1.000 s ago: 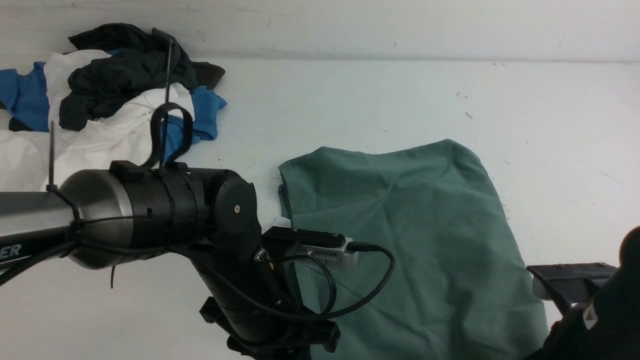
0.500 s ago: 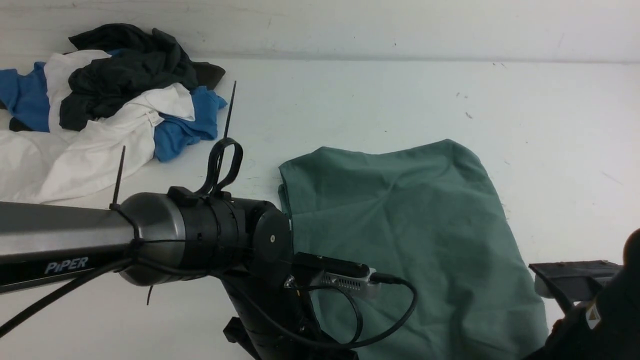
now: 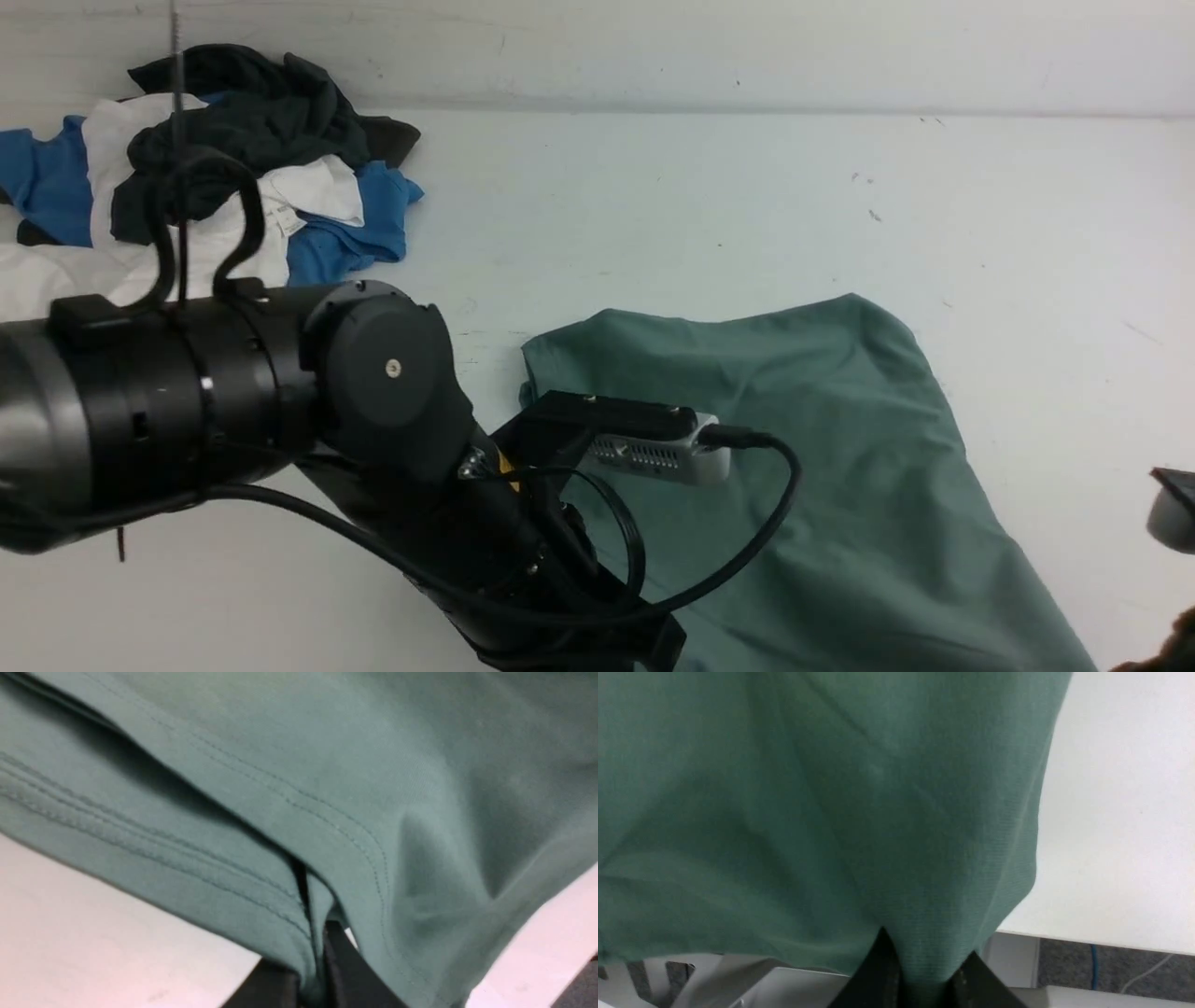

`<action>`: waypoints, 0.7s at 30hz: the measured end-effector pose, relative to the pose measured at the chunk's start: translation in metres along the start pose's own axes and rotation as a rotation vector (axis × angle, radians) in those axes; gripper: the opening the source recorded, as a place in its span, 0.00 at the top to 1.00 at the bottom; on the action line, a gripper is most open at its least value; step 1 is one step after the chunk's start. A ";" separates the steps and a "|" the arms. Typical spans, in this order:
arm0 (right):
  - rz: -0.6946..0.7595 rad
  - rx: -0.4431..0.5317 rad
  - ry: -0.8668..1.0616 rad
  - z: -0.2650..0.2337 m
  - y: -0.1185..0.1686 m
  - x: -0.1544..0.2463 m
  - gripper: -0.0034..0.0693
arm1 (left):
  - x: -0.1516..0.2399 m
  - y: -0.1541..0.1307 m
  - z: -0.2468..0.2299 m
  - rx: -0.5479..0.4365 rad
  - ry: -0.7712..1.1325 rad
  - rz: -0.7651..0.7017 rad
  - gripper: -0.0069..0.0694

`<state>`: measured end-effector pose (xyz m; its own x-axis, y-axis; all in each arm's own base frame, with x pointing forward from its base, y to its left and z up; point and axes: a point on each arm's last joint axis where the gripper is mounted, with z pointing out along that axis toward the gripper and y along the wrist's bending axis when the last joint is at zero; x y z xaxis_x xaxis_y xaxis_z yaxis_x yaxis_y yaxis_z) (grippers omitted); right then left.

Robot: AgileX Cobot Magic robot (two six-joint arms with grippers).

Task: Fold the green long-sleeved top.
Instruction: Use both arms to drag the lower edge of the fabric forward and fold it over the upper edge

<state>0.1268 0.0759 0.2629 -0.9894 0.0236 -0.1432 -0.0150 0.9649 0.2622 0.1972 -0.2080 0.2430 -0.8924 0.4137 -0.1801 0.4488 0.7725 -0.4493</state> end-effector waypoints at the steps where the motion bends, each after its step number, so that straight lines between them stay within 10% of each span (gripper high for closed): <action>1: 0.003 -0.006 -0.012 -0.003 0.000 0.002 0.87 | 0.001 -0.001 -0.003 0.005 -0.008 0.002 0.90; 21: -0.124 0.088 0.101 0.035 0.000 -0.024 0.87 | 0.007 0.000 -0.003 0.009 0.002 -0.005 0.90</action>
<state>0.1551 0.0845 0.2325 -0.9903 -0.1193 -0.0716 -0.1297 0.9781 0.1630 0.1908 -0.2038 0.2445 -0.8947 0.4104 -0.1760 0.4435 0.7701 -0.4585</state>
